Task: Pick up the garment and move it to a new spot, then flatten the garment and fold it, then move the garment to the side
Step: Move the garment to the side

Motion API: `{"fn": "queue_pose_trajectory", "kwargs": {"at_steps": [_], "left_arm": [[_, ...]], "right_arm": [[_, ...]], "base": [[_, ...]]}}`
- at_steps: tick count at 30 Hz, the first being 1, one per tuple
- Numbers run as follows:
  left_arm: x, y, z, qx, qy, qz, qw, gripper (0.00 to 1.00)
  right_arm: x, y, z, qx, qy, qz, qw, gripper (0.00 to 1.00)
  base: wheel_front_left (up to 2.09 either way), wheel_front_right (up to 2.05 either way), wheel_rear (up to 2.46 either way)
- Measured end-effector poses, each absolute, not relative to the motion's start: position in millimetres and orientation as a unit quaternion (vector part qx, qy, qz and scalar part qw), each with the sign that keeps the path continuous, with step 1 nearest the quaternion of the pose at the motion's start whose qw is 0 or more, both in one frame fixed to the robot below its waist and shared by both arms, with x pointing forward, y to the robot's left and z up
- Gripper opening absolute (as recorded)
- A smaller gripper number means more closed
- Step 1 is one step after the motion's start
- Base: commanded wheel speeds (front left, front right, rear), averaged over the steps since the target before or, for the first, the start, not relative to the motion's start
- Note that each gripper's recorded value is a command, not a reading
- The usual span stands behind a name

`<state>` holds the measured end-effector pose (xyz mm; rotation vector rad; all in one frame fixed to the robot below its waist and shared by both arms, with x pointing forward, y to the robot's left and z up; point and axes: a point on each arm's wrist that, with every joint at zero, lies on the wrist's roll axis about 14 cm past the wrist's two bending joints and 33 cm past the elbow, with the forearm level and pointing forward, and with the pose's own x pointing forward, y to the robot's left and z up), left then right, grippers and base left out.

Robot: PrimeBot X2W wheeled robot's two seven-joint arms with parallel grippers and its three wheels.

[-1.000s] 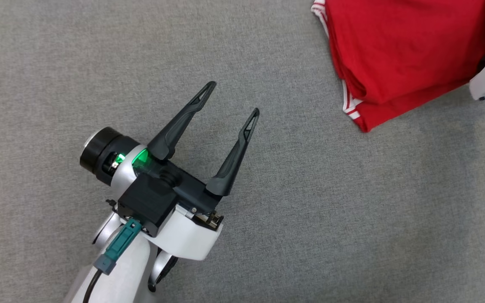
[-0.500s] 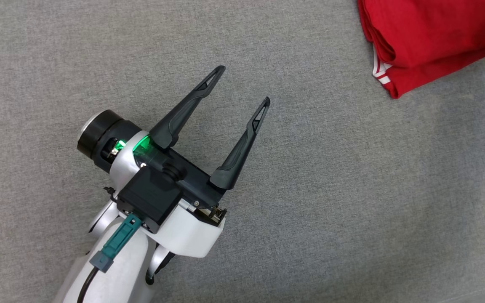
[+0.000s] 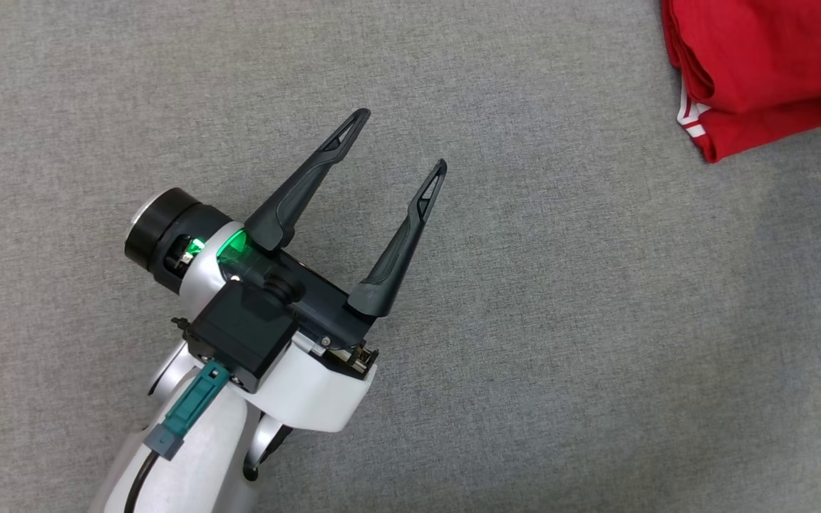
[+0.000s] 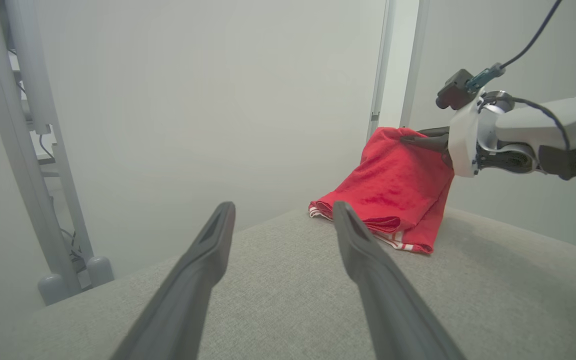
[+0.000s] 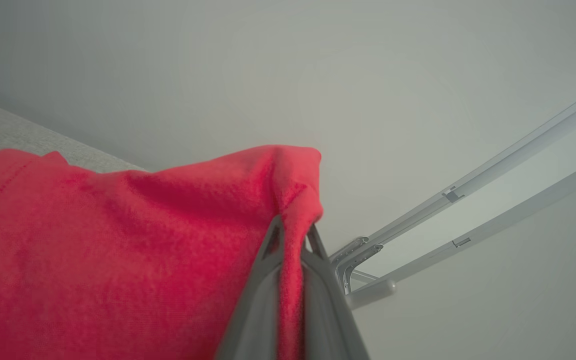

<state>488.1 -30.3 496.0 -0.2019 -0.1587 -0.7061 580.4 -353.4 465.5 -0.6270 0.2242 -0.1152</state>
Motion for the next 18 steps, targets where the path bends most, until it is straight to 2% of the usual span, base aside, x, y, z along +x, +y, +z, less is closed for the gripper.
{"fn": "queue_pose_trajectory", "kwargs": {"at_steps": [3,4,5,6,13,18], "left_arm": [[488,-28,497,-0.097,-0.078,-0.343,0.931,1.00],[487,-28,498,-0.097,-0.079,-0.342,0.931,1.00],[487,-27,498,-0.097,-0.079,-0.341,0.932,1.00],[487,-27,499,-0.097,-0.079,-0.340,0.932,1.00],[482,-17,511,-0.090,-0.088,-0.322,0.938,1.00],[473,2,515,-0.086,-0.079,-0.287,0.951,1.00]], "right_arm": [[581,-348,463,-0.311,0.112,-0.057,0.942,0.00],[581,-347,462,-0.314,0.112,-0.056,0.941,0.05],[581,-347,463,-0.317,0.111,-0.058,0.940,0.43],[581,-346,465,-0.321,0.109,-0.059,0.939,1.00],[577,-328,484,-0.344,0.073,-0.055,0.935,1.00],[570,-286,485,-0.297,0.054,-0.029,0.953,1.00]], "base": [[0.00,0.00,0.00],[0.00,0.00,0.00],[0.00,0.00,0.00],[0.00,0.00,0.00],[0.00,0.00,0.00],[0.00,0.00,0.00]]}}
